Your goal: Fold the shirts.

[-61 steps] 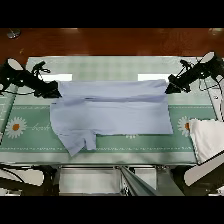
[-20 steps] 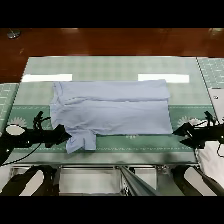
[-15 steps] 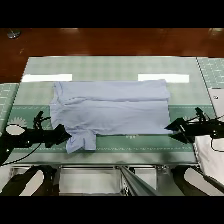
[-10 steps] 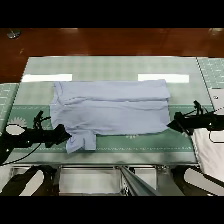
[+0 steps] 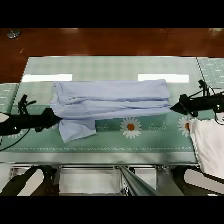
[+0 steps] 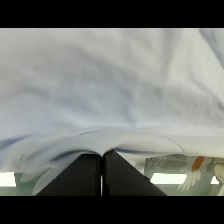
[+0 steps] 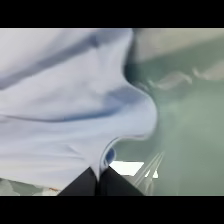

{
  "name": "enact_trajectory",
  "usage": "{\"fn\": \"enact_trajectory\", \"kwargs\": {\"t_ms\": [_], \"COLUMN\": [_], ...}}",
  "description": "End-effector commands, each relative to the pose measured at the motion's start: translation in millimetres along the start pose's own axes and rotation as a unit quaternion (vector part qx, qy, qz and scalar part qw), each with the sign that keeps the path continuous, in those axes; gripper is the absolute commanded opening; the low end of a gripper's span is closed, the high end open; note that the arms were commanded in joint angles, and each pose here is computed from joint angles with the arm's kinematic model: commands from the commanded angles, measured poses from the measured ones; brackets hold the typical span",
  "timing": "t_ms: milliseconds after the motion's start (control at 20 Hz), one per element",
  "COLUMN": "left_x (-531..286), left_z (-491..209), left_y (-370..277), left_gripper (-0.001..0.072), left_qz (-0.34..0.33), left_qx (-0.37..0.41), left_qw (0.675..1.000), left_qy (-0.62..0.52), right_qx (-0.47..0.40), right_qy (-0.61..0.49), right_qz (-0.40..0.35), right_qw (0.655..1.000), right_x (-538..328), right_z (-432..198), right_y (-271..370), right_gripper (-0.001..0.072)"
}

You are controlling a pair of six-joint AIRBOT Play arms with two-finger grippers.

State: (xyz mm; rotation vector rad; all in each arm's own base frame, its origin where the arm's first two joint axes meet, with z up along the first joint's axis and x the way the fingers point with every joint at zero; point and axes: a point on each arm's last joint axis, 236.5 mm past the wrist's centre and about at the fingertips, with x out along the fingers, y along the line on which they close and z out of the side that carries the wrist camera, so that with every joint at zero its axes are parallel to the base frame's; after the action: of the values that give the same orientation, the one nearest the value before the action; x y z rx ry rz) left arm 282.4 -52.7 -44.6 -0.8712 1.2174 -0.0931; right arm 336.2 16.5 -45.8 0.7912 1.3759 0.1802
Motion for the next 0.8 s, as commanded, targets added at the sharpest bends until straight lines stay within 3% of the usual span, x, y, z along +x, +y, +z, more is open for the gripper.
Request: {"fn": "enact_trajectory", "kwargs": {"t_ms": [0, 500, 750], "left_x": [3.8, 77.8, 95.9], "left_z": [53.1, 176.5, 193.9], "left_y": [-19.1, -56.8, -57.3], "left_gripper": [0.0022, 0.0022, 0.0036], "left_qz": [-0.001, -0.016, -0.021], "left_qx": [0.017, 0.034, 0.039], "left_qw": [0.999, 0.999, 0.999], "left_qy": [-0.032, -0.002, 0.014], "right_qx": [-0.041, -0.028, -0.01], "right_qy": [-0.019, -0.028, -0.025], "right_qz": [0.003, 0.011, 0.021], "right_qw": [0.999, 0.999, 0.999], "right_x": [11.0, 46.4, 66.8], "right_z": [40.4, 138.8, 158.2], "right_y": [26.8, 44.9, 41.0], "right_gripper": [0.0018, 0.0019, 0.0023]}}
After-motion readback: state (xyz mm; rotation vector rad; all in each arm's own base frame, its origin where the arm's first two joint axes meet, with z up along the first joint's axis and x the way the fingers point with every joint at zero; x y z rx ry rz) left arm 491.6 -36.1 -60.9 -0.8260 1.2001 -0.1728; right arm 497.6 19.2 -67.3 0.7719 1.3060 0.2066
